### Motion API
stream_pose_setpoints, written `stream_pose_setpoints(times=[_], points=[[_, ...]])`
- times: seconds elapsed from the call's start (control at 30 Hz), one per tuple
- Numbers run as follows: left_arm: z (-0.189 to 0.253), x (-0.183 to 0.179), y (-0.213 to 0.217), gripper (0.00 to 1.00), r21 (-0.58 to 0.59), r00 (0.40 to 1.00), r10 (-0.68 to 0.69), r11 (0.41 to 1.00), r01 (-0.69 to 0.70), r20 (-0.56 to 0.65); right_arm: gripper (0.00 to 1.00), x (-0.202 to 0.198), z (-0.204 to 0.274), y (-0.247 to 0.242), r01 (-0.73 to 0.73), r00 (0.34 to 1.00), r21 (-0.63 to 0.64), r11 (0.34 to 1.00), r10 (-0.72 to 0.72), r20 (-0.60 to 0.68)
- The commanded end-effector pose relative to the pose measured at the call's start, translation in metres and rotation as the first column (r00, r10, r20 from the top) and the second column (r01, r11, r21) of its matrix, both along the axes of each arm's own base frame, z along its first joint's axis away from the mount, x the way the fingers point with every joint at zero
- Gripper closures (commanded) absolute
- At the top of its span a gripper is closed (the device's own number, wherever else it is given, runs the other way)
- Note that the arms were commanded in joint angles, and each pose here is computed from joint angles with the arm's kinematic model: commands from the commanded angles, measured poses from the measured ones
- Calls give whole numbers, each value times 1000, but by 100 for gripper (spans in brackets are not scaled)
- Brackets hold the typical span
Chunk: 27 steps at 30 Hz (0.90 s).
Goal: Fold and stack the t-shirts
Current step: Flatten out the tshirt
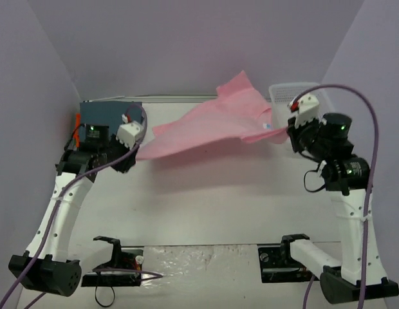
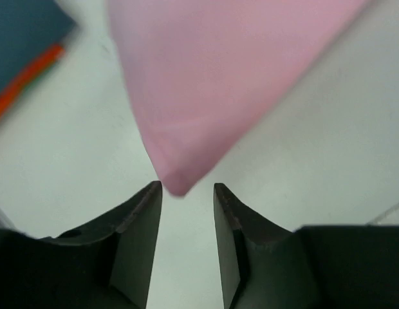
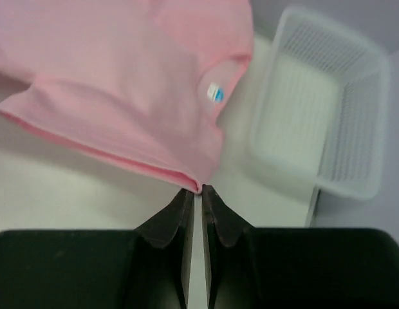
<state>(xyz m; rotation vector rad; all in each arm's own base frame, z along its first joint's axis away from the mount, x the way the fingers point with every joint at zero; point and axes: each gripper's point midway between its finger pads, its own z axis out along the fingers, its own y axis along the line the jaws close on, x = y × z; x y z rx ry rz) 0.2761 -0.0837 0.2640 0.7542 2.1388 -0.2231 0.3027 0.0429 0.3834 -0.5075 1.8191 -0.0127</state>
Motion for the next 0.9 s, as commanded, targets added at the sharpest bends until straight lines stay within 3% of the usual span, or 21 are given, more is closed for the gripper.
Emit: stream_pose_setpoints(times=[0.0, 0.03, 0.07, 0.17, 0.23, 0.37, 0.5, 0.63, 0.67, 0.73, 0.77, 0.87], points=[[-52, -39, -1, 61, 67, 982, -149, 985, 158, -114, 92, -40, -85, -3, -11, 979, -27, 1000, 6, -202], [-68, -60, -1, 28, 83, 965, -216, 970, 230, -152, 55, -57, -97, -7, -13, 974, -48, 999, 2, -226], [-72, -67, -1, 24, 88, 957, -244, 962, 260, -159, 46, -63, -99, -9, -20, 974, -63, 998, 6, -228], [-64, -87, -6, 20, 80, 933, -334, 934, 347, -136, 45, -68, -83, -18, 20, 983, -86, 996, -35, -182], [-51, -92, -9, 3, 79, 920, -376, 919, 386, -113, 42, -60, -78, -21, 41, 981, -102, 994, -59, -183], [-12, -86, -9, 6, 114, 916, -400, 909, 402, -44, 40, -38, -68, -19, 35, 980, -103, 994, -54, -189], [-5, -66, -5, 6, 151, 932, -362, 921, 359, -11, 37, -11, -76, -7, -12, 976, -78, 997, -5, -216], [-15, -26, 1, 3, 151, 976, -219, 965, 214, 17, 50, 24, -124, 7, -82, 938, -60, 995, 57, -341], [-15, -14, -2, 10, 137, 979, -202, 971, 194, 42, 61, 33, -131, 9, -90, 934, -53, 995, 65, -352], [-36, -2, -8, 34, 110, 982, -189, 976, 189, -7, 73, 49, -164, 13, -124, 895, -59, 991, 86, -438], [-39, 7, -12, 48, 90, 982, -187, 978, 186, -2, 89, 57, -169, 15, -132, 888, -57, 990, 93, -450], [-63, 28, -23, 78, 42, 981, -176, 983, 180, -83, 100, 77, -205, 17, -162, 836, -60, 985, 105, -538]])
